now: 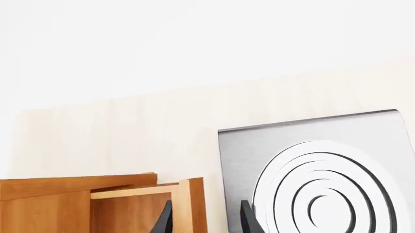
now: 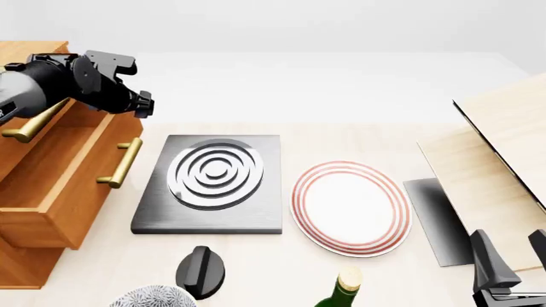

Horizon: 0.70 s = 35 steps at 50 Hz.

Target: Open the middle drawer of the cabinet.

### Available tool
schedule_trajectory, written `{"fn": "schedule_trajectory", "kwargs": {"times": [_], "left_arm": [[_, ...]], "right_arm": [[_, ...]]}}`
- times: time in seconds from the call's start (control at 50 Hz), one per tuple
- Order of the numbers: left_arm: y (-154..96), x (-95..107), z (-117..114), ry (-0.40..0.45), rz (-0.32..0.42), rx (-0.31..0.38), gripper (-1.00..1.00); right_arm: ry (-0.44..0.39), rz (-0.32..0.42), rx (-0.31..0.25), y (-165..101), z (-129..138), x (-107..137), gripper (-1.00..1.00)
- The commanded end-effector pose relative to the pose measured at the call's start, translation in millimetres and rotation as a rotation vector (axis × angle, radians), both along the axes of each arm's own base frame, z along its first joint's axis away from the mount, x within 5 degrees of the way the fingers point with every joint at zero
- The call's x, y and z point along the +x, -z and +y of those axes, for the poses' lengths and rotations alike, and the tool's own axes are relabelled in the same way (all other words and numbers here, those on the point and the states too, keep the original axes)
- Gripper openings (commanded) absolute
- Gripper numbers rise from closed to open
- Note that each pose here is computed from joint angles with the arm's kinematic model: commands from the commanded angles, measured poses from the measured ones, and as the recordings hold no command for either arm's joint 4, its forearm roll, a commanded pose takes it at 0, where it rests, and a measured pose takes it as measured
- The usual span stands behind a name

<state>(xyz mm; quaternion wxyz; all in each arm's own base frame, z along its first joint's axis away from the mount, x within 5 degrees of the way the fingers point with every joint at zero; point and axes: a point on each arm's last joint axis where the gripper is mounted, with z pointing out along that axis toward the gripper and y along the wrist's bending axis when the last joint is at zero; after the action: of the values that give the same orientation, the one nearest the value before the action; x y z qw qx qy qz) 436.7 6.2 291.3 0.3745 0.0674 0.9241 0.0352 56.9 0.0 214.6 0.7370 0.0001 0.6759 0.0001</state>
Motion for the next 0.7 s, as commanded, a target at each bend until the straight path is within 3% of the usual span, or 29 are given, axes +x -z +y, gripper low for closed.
{"fn": "schedule_trajectory", "kwargs": {"times": [0.02, 0.22, 0.44, 0.7], "left_arm": [[20, 2, -3, 0.003, 0.041, -0.011, 1.0], [38, 1, 5, -0.014, 0.065, -0.011, 1.0], [47, 1, -13, 0.003, 0.079, -0.03, 1.0], [50, -7, -55, 0.082, 0.097, -0.042, 1.0]], "right_arm": [[0.0, 0.0, 0.0, 0, 0, 0, 1.0], [0.0, 0.0, 0.0, 0, 0, 0, 1.0], [0.0, 0.0, 0.0, 0, 0, 0, 1.0], [0.0, 0.0, 0.0, 0, 0, 0, 1.0]]}}
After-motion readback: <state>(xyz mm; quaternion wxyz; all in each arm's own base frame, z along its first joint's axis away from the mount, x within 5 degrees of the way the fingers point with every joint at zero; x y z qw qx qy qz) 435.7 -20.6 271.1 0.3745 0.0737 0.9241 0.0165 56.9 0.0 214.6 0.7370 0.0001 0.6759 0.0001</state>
